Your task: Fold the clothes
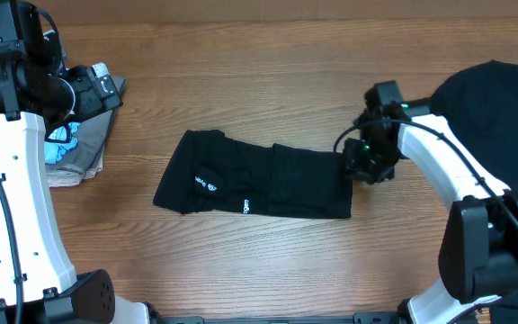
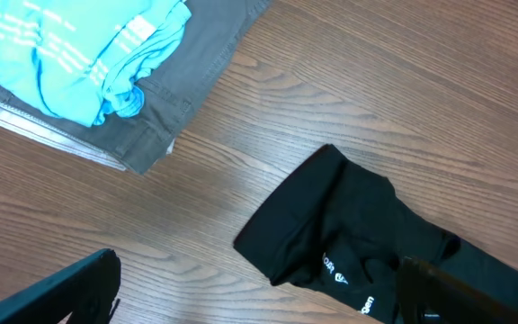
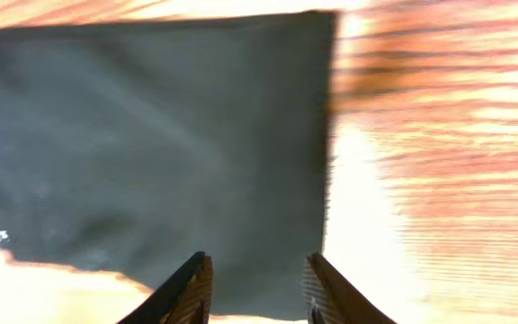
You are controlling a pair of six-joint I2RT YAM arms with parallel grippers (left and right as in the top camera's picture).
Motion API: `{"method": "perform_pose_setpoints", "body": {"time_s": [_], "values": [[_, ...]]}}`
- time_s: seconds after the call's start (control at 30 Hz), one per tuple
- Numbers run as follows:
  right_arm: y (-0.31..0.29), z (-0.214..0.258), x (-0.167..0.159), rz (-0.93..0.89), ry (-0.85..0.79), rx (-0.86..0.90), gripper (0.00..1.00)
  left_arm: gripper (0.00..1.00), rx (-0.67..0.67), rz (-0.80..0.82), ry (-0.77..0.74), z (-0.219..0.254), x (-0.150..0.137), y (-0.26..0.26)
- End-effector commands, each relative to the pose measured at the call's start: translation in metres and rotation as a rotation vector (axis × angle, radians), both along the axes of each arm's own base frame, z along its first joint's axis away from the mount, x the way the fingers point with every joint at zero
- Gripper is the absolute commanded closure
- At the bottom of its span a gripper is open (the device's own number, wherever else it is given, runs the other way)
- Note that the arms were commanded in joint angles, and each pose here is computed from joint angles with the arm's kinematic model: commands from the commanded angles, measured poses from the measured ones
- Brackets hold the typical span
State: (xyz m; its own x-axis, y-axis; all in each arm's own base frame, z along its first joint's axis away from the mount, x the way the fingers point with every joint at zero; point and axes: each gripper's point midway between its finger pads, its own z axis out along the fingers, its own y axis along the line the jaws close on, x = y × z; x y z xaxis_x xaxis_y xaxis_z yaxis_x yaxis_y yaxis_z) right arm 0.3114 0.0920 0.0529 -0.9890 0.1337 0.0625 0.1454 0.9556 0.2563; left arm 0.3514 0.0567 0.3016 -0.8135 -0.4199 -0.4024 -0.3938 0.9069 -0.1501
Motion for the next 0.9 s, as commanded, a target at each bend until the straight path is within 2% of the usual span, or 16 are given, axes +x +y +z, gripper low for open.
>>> {"method": "perform_pose_setpoints", "body": {"time_s": [0.0,0.1,0.4,0.47,0.5,0.57,0.6,0.87], "values": [[-0.002,-0.018,-0.009,0.021,0.009,0.023,0.63,0.00,-0.011,0.007,0.010,-0.003,0.000,0.000],[-0.002,-0.035,-0.010,0.012,-0.016,0.026,0.57,0.00,-0.011,0.007,0.010,-0.003,0.000,0.000],[-0.002,-0.053,-0.013,0.002,-0.046,0.030,0.59,0.00,-0.011,0.007,0.010,-0.003,0.000,0.000],[-0.002,-0.053,-0.013,0.002,-0.045,0.031,0.64,0.00,-0.011,0.007,0.010,-0.003,0.000,0.000],[-0.002,-0.053,-0.013,0.001,-0.044,0.032,0.71,0.00,-0.011,0.007,0.010,-0.003,0.000,0.000],[0.000,-0.053,-0.013,-0.001,-0.043,0.042,0.93,0.00,-0.011,0.007,0.010,-0.003,0.000,0.000],[0.000,-0.053,-0.013,-0.001,-0.043,0.042,0.96,0.00,-0.011,0.007,0.010,-0.003,0.000,0.000],[-0.028,-0.049,-0.010,-0.058,-0.027,-0.028,0.96,0.00,-0.011,0.007,0.010,-0.003,0.000,0.000]]}}
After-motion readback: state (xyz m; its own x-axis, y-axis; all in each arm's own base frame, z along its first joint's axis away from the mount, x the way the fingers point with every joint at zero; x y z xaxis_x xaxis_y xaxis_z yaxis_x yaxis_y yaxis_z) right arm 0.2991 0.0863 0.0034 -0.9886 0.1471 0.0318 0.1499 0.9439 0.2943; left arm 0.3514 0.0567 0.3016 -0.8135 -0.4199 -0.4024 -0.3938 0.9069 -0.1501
